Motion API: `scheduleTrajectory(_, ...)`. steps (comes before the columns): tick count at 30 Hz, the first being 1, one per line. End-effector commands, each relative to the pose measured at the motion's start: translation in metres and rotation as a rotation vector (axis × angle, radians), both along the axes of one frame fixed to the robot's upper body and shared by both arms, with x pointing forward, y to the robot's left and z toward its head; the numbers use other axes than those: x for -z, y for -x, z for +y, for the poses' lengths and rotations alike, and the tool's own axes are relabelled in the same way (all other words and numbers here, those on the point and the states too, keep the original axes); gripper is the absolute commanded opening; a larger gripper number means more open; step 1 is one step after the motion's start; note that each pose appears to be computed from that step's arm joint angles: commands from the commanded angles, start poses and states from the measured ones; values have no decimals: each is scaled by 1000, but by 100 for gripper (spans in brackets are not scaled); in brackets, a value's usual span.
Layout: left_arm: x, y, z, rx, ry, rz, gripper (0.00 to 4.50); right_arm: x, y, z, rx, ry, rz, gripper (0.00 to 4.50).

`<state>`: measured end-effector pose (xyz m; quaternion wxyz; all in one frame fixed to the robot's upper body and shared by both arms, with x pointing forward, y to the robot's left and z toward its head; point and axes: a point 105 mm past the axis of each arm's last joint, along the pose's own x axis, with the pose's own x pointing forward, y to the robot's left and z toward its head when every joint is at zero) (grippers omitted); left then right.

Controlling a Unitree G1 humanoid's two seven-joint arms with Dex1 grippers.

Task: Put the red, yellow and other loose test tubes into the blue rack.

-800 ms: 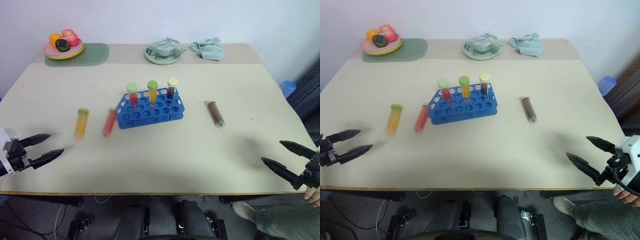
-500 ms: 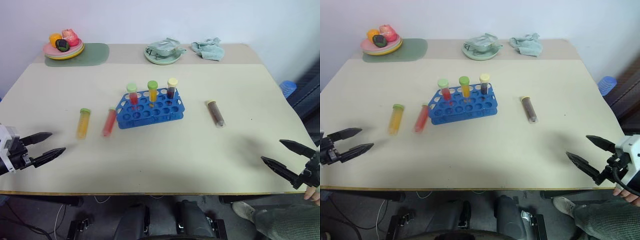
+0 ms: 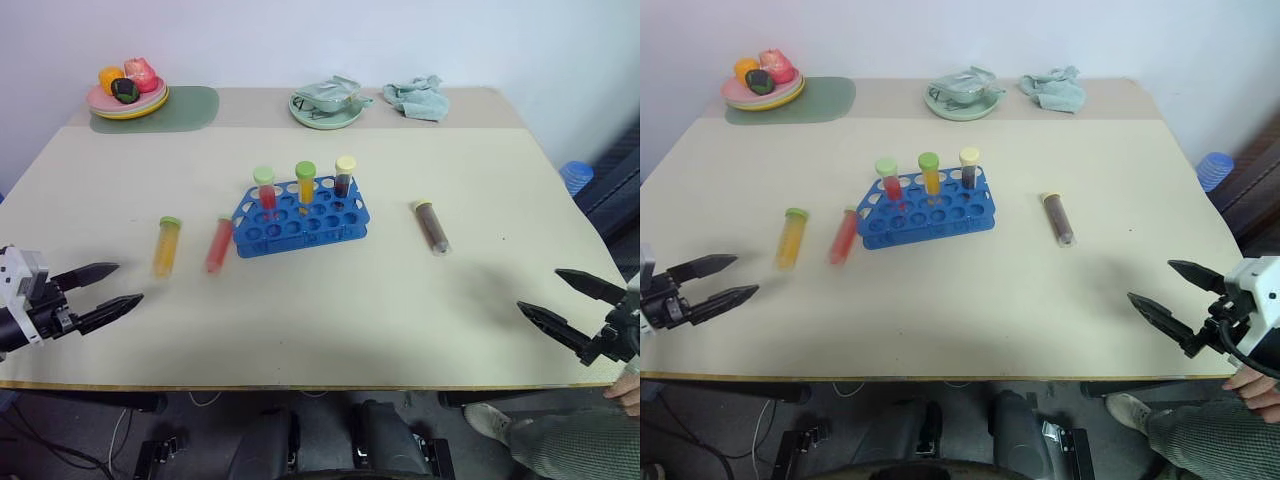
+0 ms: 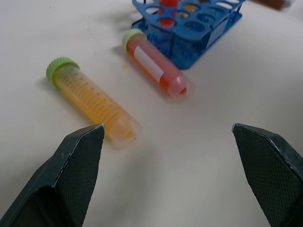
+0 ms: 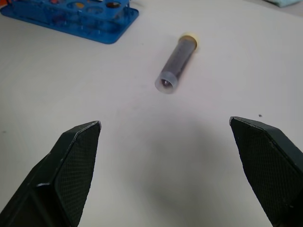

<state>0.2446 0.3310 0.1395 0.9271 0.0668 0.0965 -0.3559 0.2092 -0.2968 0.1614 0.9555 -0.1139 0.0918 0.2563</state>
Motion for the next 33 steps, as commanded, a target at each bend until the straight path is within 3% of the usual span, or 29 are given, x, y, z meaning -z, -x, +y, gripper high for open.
scheduleTrajectory(1,-12,1,0,-7,12,-49,441,-8,-1,4,-23,12,-26,450)
scheduleTrajectory(8,-12,2,-2,-13,18,-51,441,-8,-9,0,-22,7,-29,450)
scheduleTrajectory(12,-21,-6,-19,3,66,-90,441,-19,-44,2,61,83,-54,450)
scheduleTrajectory(20,-37,-19,-85,174,169,-182,441,-46,-138,57,1,-91,192,450)
scheduleTrajectory(26,-36,-21,-118,267,138,-230,441,-45,-181,67,76,-145,351,450)
scheduleTrajectory(33,-40,-18,-137,355,140,-273,441,-25,-206,60,149,-119,468,450)
